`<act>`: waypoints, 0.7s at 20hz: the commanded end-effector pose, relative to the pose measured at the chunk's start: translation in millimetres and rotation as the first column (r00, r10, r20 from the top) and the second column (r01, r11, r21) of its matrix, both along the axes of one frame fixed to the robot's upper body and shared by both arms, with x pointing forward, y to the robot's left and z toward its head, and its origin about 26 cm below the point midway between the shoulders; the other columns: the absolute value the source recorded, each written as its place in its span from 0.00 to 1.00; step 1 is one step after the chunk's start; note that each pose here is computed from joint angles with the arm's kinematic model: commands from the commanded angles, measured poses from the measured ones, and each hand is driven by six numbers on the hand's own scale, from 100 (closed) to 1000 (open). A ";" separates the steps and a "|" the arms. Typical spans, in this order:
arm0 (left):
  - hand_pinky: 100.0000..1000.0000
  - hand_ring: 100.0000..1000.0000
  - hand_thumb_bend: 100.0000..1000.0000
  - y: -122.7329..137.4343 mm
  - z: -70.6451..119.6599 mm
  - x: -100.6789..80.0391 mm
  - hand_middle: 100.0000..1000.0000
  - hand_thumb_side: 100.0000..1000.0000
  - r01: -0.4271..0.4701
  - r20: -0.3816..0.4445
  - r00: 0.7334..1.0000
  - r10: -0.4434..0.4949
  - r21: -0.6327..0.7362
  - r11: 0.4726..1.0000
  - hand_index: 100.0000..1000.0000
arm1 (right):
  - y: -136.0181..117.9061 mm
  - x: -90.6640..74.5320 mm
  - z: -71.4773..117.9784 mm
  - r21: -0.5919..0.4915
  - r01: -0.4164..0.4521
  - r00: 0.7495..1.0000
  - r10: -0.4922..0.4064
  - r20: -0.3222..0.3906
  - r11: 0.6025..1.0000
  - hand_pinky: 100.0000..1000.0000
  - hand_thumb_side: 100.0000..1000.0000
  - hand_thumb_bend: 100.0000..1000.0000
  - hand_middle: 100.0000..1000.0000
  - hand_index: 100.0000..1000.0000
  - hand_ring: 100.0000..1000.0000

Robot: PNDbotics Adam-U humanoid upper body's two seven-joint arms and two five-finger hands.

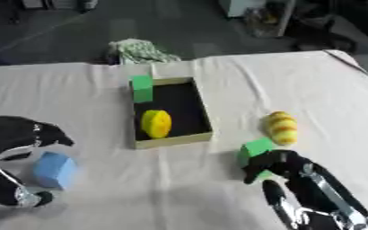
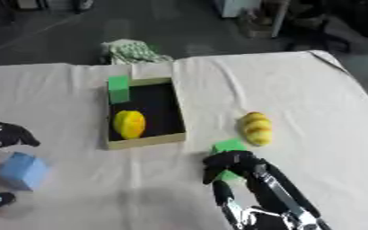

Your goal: Pick up objects on the table and place them in the box.

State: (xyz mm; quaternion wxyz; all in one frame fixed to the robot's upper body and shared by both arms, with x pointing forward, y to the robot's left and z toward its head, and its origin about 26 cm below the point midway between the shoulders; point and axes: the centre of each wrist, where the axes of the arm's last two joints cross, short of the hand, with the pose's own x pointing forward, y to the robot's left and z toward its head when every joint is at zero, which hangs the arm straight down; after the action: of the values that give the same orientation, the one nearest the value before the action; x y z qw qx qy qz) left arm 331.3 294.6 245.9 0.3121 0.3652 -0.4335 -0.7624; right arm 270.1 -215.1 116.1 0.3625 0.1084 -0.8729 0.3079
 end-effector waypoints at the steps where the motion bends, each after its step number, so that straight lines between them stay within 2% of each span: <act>1: 0.80 0.77 0.45 5.7 13.1 2.0 0.79 0.42 -0.043 0.035 0.998 0.043 0.017 0.999 0.91 | -1.5 -1.4 6.9 -0.013 -0.010 1.000 0.010 0.026 1.000 0.69 0.34 0.00 0.51 0.74 0.54; 8: 0.80 0.77 0.50 9.6 2.8 14.2 0.79 0.44 -0.078 -0.004 0.997 0.078 0.075 0.994 0.91 | -1.3 -1.5 6.8 -0.013 -0.012 1.000 0.012 0.026 1.000 0.69 0.34 0.00 0.50 0.74 0.54; 14: 0.80 0.76 0.45 14.1 -6.3 24.8 0.79 0.42 -0.102 0.008 0.995 0.101 0.076 0.992 0.91 | -0.9 -1.5 6.8 -0.012 -0.013 1.000 0.014 0.026 1.000 0.69 0.34 0.00 0.50 0.74 0.54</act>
State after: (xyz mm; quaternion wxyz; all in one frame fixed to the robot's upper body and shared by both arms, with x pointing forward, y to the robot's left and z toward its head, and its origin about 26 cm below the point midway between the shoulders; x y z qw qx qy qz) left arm 355.0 305.3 230.6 0.3413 0.3829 -0.3866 -0.7664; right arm 269.9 -214.1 115.8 0.3622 0.1112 -0.8727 0.3080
